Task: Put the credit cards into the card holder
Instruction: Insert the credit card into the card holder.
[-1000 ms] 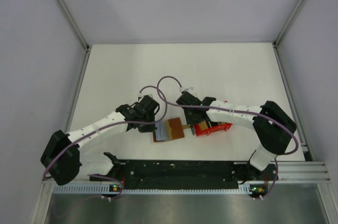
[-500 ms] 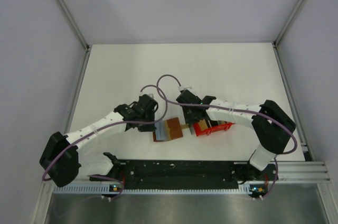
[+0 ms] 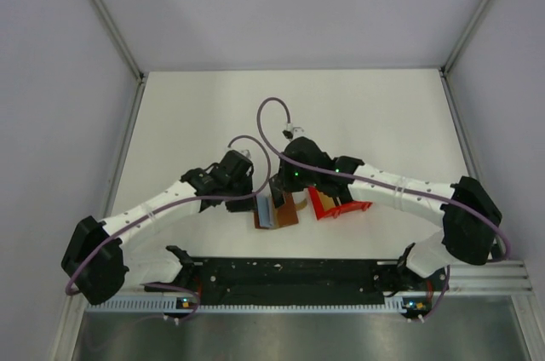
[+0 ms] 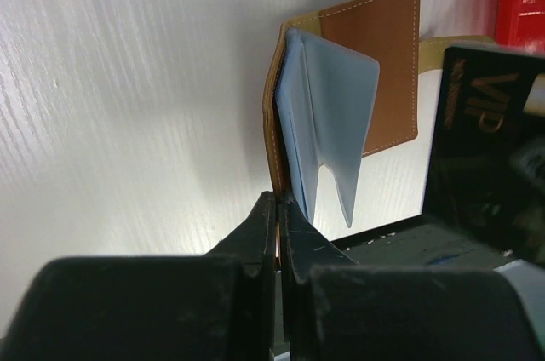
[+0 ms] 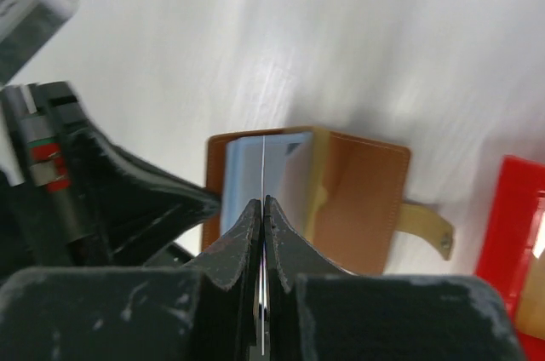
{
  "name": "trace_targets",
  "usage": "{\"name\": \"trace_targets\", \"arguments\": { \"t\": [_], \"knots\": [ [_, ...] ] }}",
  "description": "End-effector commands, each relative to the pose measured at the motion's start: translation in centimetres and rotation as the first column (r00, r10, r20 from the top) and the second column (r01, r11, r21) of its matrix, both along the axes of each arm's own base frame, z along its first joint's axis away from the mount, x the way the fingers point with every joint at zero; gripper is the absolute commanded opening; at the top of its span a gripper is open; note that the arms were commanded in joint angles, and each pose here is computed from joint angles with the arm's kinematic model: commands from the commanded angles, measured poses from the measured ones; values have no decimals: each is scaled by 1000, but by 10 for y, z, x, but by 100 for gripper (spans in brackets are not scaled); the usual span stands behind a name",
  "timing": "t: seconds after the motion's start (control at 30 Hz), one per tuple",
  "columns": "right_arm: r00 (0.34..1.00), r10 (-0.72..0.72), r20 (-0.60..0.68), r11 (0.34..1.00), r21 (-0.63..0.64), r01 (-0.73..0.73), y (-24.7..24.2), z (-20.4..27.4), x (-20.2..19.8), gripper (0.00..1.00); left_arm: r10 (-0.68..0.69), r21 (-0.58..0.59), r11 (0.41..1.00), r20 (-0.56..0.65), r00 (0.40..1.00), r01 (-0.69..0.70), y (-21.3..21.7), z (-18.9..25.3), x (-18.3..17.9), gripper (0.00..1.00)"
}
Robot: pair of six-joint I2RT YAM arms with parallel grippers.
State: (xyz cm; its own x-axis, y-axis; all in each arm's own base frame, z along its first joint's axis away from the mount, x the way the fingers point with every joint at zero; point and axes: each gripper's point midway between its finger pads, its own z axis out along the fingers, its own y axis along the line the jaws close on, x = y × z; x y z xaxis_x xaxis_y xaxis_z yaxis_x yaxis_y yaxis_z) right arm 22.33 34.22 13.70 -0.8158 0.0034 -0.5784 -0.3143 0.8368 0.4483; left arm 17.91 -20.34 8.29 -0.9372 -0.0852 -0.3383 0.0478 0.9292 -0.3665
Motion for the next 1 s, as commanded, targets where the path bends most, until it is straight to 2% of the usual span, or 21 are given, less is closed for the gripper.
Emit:
{"name": "trace_targets", "arguments": {
  "t": [0.0,0.3,0.97],
  "knots": [
    [999,6,51,985,170,-15,42,43,-6,0,15,-70,997,34,999,-12,-10,12,6,0],
    [999,28,-27,992,125,-24,52,8,-15,0,41,-92,995,49,998,-37,-10,15,7,0],
    [998,-58,0,997,53,58,40,-18,-12,0,66,-92,994,30,997,-63,-7,7,4,0]
  ]
}}
